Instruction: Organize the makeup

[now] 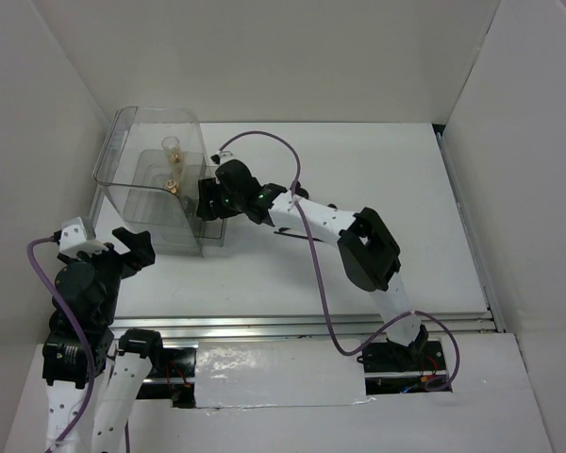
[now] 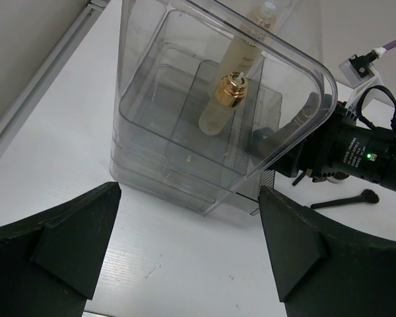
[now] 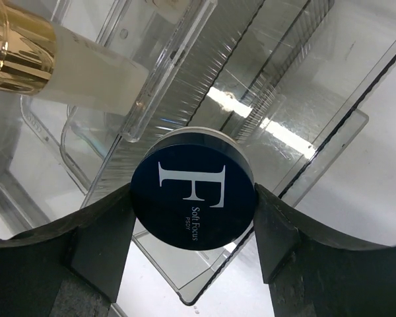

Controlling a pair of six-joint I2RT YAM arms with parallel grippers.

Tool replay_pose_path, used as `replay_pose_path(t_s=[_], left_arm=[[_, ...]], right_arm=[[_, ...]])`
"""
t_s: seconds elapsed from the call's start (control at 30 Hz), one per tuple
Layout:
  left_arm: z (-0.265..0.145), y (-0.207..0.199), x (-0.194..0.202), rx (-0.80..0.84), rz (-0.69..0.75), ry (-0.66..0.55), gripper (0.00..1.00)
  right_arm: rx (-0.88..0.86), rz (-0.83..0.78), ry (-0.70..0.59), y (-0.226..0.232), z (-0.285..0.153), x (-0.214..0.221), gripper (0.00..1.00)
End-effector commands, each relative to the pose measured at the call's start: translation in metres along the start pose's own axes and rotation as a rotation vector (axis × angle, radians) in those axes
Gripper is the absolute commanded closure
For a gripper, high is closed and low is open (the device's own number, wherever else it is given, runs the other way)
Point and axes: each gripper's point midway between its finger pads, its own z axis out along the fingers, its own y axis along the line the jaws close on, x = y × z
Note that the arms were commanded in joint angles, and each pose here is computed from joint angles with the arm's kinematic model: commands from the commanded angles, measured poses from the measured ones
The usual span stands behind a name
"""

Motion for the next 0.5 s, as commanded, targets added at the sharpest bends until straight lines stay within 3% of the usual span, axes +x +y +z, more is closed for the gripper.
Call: replay_pose_path(t_s=[0.0,0.2,0.47], left_arm=[[0.001,-0.008,-0.008,0.038,-0.007,-0.032,0.01],[0.001,-0.007,-0.008,0.037,-0.005,-0.033,0.01],[0.001,-0.008,-0.007,0.038,-0.006,-0.031,0.01]], right_arm=[[-0.035,-0.01,-0.086,0.017,-0.01,-0.034,0.26],[-0.021,-0.039,-0.11,0.019,-0.022,-0.046,0.0],[0.075,-0.017,-0.196,0.006,-0.052,-0.08,0.0]])
